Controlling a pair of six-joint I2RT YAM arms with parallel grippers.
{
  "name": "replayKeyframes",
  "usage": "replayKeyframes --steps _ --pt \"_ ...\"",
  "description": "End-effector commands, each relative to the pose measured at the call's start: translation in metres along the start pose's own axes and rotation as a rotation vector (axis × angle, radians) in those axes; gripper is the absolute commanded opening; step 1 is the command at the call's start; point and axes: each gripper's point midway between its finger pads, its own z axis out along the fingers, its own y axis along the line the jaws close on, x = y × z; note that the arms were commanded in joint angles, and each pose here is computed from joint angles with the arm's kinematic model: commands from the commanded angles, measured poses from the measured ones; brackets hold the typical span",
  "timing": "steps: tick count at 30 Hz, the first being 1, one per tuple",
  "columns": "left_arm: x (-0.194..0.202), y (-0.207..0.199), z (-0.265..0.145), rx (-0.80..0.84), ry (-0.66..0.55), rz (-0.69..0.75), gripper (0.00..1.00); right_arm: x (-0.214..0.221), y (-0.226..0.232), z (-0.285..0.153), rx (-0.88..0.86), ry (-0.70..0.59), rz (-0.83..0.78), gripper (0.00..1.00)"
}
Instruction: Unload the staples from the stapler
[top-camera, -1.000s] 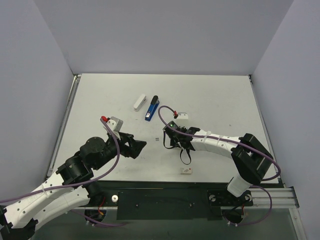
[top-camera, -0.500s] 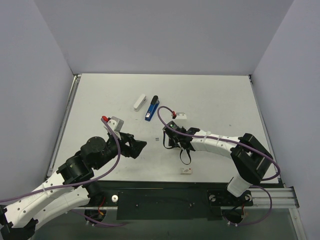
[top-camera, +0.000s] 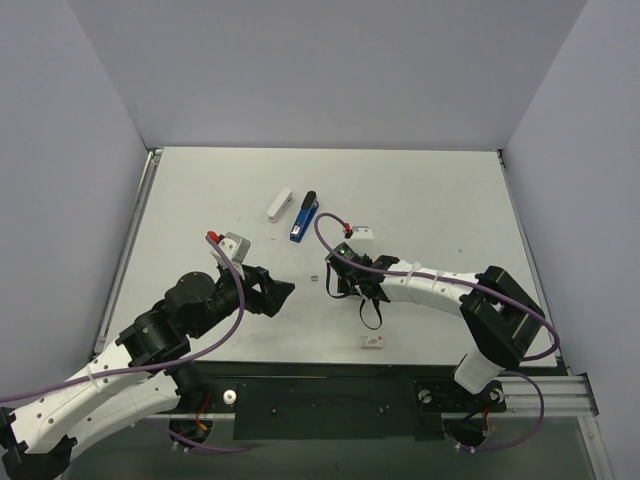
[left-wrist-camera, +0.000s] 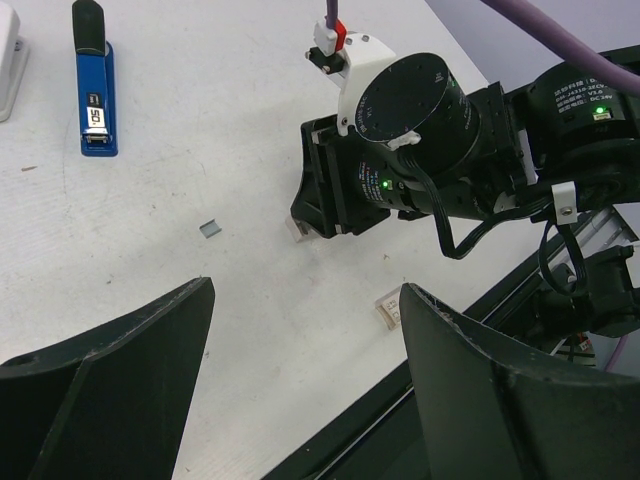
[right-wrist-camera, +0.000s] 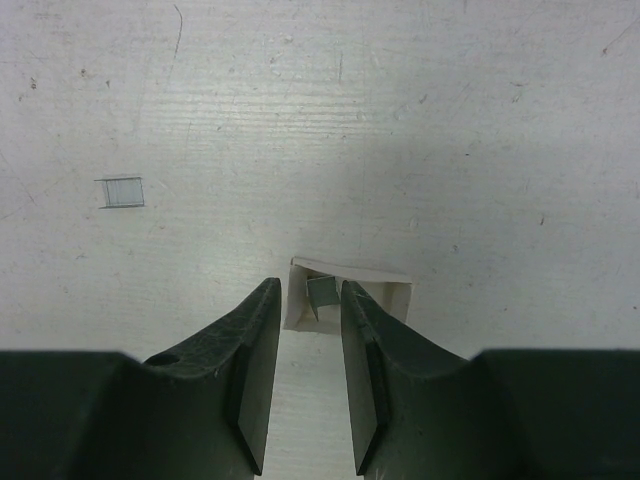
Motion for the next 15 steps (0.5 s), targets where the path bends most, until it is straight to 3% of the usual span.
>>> replayKeyframes --steps 1,15 --pt "-0.0171 -0.0081 -0.0027 0.024 -0.046 -0.002 0.85 0.0118 -0.0171 0.0051 0.068 0.022 -0.028 0.27" --pt "-0.0181 -0.0088 -0.0017 0.024 -0.047 -0.002 0.85 0.0139 -0.0189 0.0082 0.08 0.028 -0.033 0.25"
